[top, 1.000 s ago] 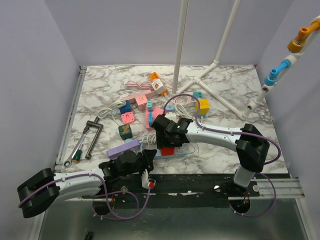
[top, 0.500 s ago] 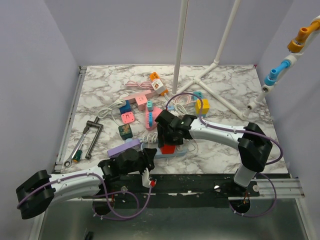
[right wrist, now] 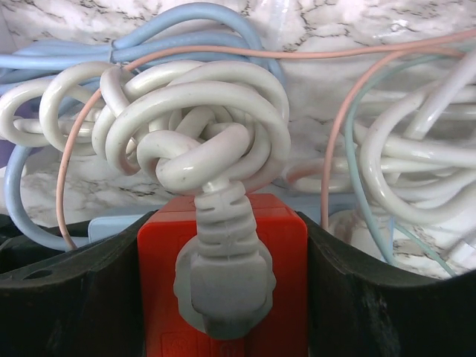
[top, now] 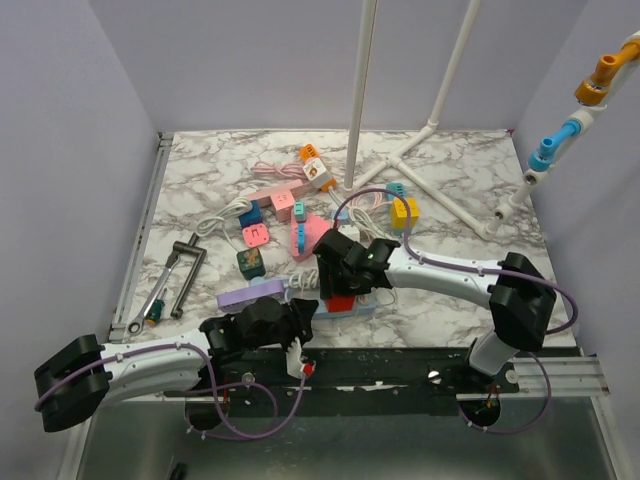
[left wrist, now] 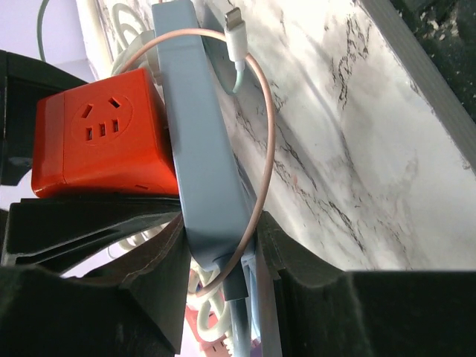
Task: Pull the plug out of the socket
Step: Remove the plug from the socket, then remove the socket from the socket.
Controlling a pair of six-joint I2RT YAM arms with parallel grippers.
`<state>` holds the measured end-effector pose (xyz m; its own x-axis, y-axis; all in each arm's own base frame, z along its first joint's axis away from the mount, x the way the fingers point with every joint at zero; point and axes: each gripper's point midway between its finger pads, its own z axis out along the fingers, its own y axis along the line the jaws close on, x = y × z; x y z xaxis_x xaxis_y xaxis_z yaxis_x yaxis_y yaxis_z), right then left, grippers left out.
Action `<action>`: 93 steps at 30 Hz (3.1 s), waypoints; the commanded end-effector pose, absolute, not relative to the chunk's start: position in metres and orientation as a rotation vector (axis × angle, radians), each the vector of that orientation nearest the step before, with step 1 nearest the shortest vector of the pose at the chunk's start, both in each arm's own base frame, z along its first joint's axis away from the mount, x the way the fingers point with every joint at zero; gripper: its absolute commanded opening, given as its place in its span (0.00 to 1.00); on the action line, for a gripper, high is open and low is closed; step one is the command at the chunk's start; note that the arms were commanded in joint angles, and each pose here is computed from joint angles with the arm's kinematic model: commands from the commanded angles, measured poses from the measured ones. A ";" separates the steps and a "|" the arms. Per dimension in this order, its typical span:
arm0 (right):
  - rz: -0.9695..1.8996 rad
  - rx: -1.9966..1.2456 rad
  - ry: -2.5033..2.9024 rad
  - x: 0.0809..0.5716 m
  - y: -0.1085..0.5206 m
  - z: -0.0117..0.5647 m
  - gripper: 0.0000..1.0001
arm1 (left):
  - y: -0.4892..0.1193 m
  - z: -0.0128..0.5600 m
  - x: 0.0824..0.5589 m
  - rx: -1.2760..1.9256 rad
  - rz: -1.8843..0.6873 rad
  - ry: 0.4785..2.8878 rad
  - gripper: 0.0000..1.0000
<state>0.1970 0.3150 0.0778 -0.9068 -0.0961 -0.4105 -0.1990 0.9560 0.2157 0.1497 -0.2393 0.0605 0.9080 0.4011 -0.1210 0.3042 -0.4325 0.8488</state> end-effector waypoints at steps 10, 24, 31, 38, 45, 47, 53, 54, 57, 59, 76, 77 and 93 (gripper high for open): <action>0.284 -0.115 2.521 0.212 0.312 0.121 0.01 | -0.220 0.017 0.120 2.269 -0.070 0.623 0.00; 0.333 -0.172 2.518 0.264 0.321 0.125 0.01 | -0.221 0.020 0.119 2.290 -0.043 0.539 0.00; 0.343 -0.147 2.488 0.254 0.301 0.143 0.01 | -0.223 0.019 0.121 2.274 -0.050 0.576 0.00; 0.356 -0.219 2.462 0.244 0.290 0.169 0.01 | -0.223 0.039 0.132 2.206 -0.039 0.738 0.99; 0.366 -0.322 2.446 0.235 0.284 0.171 0.01 | -0.207 0.091 0.128 2.076 -0.095 0.946 0.99; 0.377 -0.338 2.430 0.236 0.287 0.176 0.01 | -0.197 0.100 0.123 2.062 -0.105 0.984 0.98; 0.349 -0.462 2.364 0.232 0.315 0.194 0.01 | -0.173 0.125 0.121 1.925 -0.107 1.140 0.98; 0.343 -0.490 2.346 0.230 0.321 0.199 0.01 | -0.171 0.130 0.123 1.885 -0.106 1.167 0.98; 0.341 -0.562 2.300 0.221 0.335 0.212 0.01 | -0.170 0.157 0.134 1.711 -0.097 1.241 0.98; 0.359 -0.599 2.267 0.214 0.341 0.220 0.01 | -0.170 0.178 0.144 1.576 -0.097 1.276 0.98; 0.468 -0.970 1.940 0.147 0.368 0.249 0.01 | -0.198 0.252 0.136 1.321 -0.447 1.205 0.98; 0.493 -0.985 1.905 0.144 0.365 0.253 0.01 | -0.199 0.247 0.131 1.351 -0.490 1.216 0.98; 0.489 -1.178 1.787 0.134 0.373 0.237 0.01 | -0.226 0.240 0.114 1.557 -0.724 1.146 0.98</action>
<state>0.1356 0.3461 0.2152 -0.2091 -0.5547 -0.8054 -0.8433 0.5193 -0.1387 0.1094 -0.2139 0.2233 0.3415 0.3730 -0.8627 0.9319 -0.0151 0.3624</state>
